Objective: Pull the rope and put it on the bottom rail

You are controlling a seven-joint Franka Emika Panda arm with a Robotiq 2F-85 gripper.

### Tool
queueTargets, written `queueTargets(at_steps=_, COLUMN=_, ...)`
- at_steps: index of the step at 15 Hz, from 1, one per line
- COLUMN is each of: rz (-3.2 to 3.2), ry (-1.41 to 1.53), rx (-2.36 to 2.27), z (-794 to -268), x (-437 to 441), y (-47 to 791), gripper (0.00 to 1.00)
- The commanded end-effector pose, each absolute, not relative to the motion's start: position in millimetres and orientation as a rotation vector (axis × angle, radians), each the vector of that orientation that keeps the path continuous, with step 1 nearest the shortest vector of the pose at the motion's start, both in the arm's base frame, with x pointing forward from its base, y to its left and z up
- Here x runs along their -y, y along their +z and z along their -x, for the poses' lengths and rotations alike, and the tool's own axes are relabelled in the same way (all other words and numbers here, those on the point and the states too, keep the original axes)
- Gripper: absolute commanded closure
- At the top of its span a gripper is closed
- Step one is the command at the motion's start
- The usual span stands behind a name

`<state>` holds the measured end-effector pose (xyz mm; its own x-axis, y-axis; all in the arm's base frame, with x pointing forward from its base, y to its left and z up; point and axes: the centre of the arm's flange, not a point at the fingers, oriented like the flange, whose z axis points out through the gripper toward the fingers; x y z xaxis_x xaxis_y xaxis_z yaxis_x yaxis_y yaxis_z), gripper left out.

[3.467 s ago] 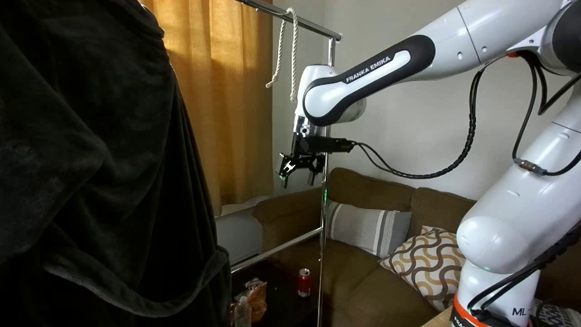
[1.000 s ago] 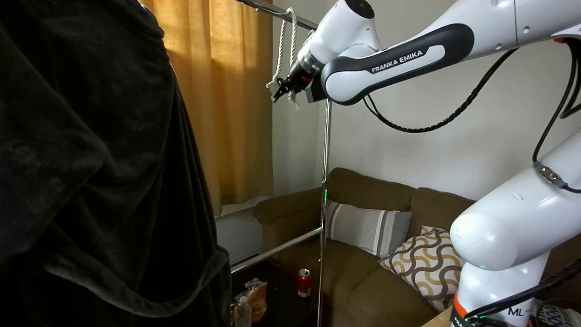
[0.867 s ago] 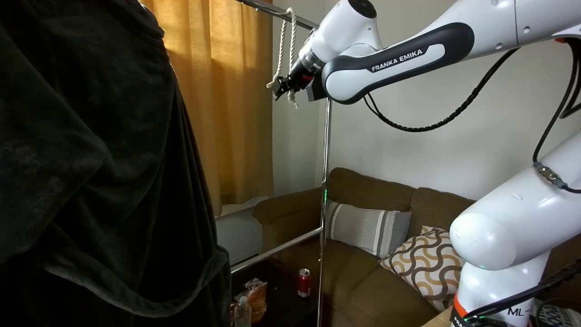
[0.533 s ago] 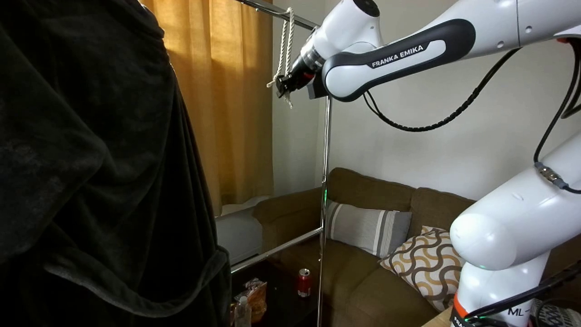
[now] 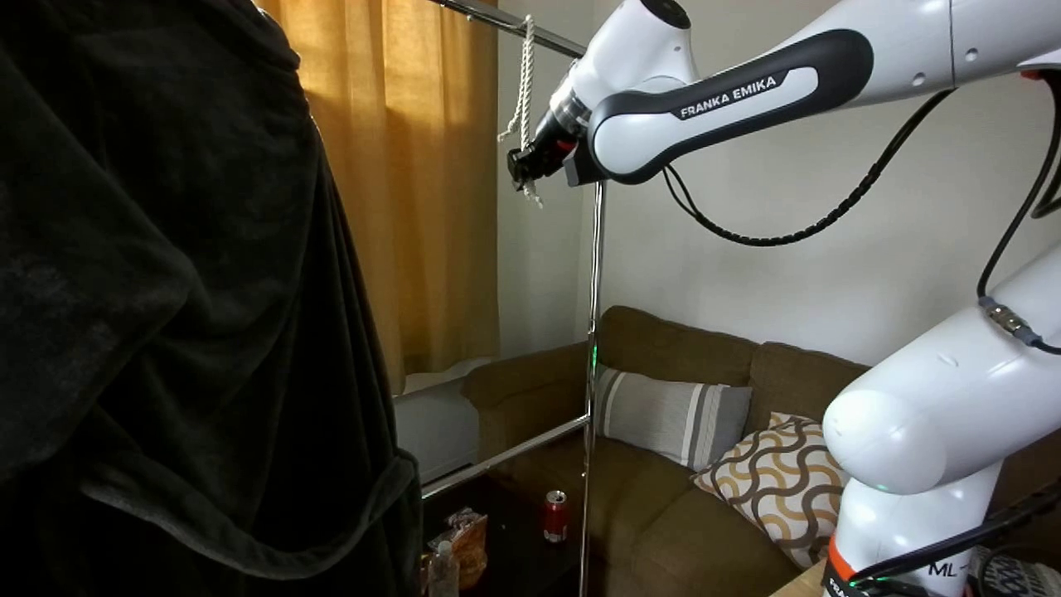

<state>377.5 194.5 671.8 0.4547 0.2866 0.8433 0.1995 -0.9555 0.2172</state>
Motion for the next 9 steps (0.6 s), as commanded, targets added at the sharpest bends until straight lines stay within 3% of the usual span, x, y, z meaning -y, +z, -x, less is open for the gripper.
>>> queueTargets(at_steps=1, rz=-2.666, ry=1.427, rx=-0.438, z=-367.3, x=-186.7, y=654.6, gripper=0.98)
queueTargets(at_steps=9, rz=-2.855, ry=0.795, rx=-0.391, z=-367.2, x=-168.4, y=597.4, gripper=0.98)
